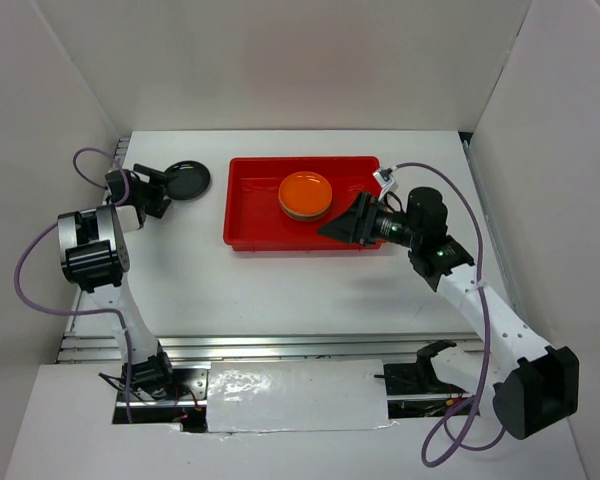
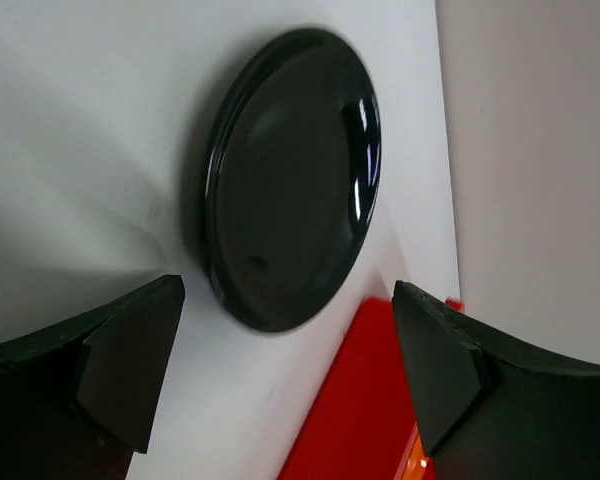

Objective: Place the plates into the plastic bin on the countertop

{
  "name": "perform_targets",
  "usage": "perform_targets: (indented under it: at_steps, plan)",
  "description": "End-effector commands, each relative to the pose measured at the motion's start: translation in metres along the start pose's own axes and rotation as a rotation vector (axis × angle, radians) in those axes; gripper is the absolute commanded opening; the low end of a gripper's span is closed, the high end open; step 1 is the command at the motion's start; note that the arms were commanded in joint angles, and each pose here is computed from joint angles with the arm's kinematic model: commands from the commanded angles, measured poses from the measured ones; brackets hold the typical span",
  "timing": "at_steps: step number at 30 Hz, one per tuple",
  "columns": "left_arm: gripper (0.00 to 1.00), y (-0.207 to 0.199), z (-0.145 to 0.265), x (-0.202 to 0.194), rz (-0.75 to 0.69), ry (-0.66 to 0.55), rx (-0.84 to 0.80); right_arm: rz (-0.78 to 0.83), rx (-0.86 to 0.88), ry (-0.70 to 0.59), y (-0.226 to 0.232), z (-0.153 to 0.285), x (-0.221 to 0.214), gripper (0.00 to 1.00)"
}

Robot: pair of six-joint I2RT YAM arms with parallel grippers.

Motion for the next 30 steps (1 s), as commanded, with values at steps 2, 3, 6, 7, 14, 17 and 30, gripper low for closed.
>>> perform_targets:
  at_steps: [2, 3, 6, 7, 14, 17, 30]
  plan:
    - [0.98, 0.011, -0.035, 0.010, 0.002, -0.040, 0.026, 0.109, 0.144, 0.043, 0.036, 0.014, -0.018, 1.00]
    - [0.95, 0.015, -0.039, 0.010, 0.004, -0.041, 0.042, 0.123, 0.158, 0.040, 0.042, 0.019, -0.020, 1.00]
    - [0.87, 0.031, -0.045, 0.004, 0.021, -0.025, 0.127, 0.148, 0.170, 0.028, 0.052, 0.027, -0.021, 1.00]
    - [0.83, 0.035, -0.046, 0.003, 0.023, -0.033, 0.144, 0.153, 0.170, 0.022, 0.055, 0.029, -0.020, 1.00]
    - [0.16, 0.044, -0.053, 0.001, 0.025, -0.009, 0.194, 0.164, 0.169, -0.012, 0.065, 0.039, -0.015, 1.00]
    - [0.00, 0.033, -0.045, 0.008, 0.020, -0.024, 0.197, 0.171, 0.155, -0.028, 0.066, 0.042, -0.011, 1.00]
    - [0.00, -0.217, 0.118, 0.036, -0.436, -0.143, -0.165, 0.113, -0.075, -0.240, 0.042, 0.067, 0.019, 1.00]
Point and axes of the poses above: each gripper's point midway between its finger pads, its own z axis back along the fingers, its own y axis along the line the jaws close on, x = y × z, the point moved 5 cm from there along z, back along the fingers, and after that the axes turned 12 degrees about -z, right-handed, at the moved point
